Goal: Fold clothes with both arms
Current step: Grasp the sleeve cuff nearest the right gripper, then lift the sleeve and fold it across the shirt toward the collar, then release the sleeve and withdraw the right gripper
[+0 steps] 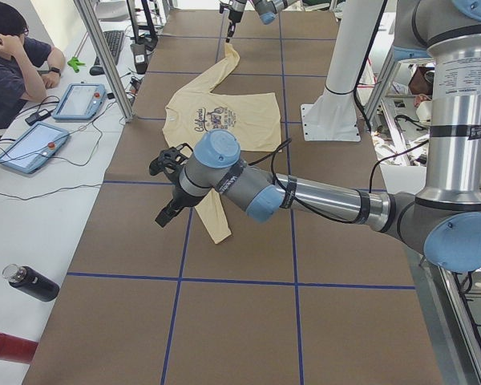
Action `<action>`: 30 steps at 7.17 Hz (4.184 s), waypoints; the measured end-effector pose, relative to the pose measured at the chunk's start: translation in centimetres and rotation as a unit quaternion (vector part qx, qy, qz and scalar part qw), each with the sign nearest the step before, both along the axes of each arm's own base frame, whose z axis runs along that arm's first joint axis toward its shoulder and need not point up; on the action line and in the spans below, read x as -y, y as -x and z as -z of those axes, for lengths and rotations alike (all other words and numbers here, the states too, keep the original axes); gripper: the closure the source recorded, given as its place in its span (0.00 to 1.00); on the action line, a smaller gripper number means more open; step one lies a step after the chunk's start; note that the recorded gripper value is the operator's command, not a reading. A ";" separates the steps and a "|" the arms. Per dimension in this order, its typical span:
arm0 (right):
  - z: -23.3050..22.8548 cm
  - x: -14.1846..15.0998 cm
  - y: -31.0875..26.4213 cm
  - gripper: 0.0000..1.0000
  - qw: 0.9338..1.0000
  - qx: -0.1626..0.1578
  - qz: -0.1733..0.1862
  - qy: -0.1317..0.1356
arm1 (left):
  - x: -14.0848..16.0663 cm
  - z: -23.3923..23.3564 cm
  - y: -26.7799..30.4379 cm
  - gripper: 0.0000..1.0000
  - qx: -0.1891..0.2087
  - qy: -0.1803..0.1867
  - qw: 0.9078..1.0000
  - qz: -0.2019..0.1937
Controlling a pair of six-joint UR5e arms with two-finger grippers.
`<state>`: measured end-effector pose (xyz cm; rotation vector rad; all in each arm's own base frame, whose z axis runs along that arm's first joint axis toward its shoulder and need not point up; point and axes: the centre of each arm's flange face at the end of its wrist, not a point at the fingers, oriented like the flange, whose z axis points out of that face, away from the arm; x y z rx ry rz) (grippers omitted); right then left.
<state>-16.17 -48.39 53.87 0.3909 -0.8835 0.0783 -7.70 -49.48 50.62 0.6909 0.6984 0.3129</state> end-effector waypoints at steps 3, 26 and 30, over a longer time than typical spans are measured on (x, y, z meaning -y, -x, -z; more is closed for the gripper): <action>15.3 4.9 1.5 1.00 0.999 -0.002 -0.052 0.013 | 0.0 -0.2 0.0 0.00 0.000 0.002 1.000 0.000; 51.4 10.2 25.3 0.01 0.992 -0.035 -0.093 0.083 | 0.1 -1.6 -7.6 0.00 -0.001 -0.067 0.995 -0.067; 32.3 5.0 5.8 0.01 0.996 -0.084 0.025 0.027 | -4.0 -4.3 -15.8 0.00 -0.039 -0.026 0.999 -0.008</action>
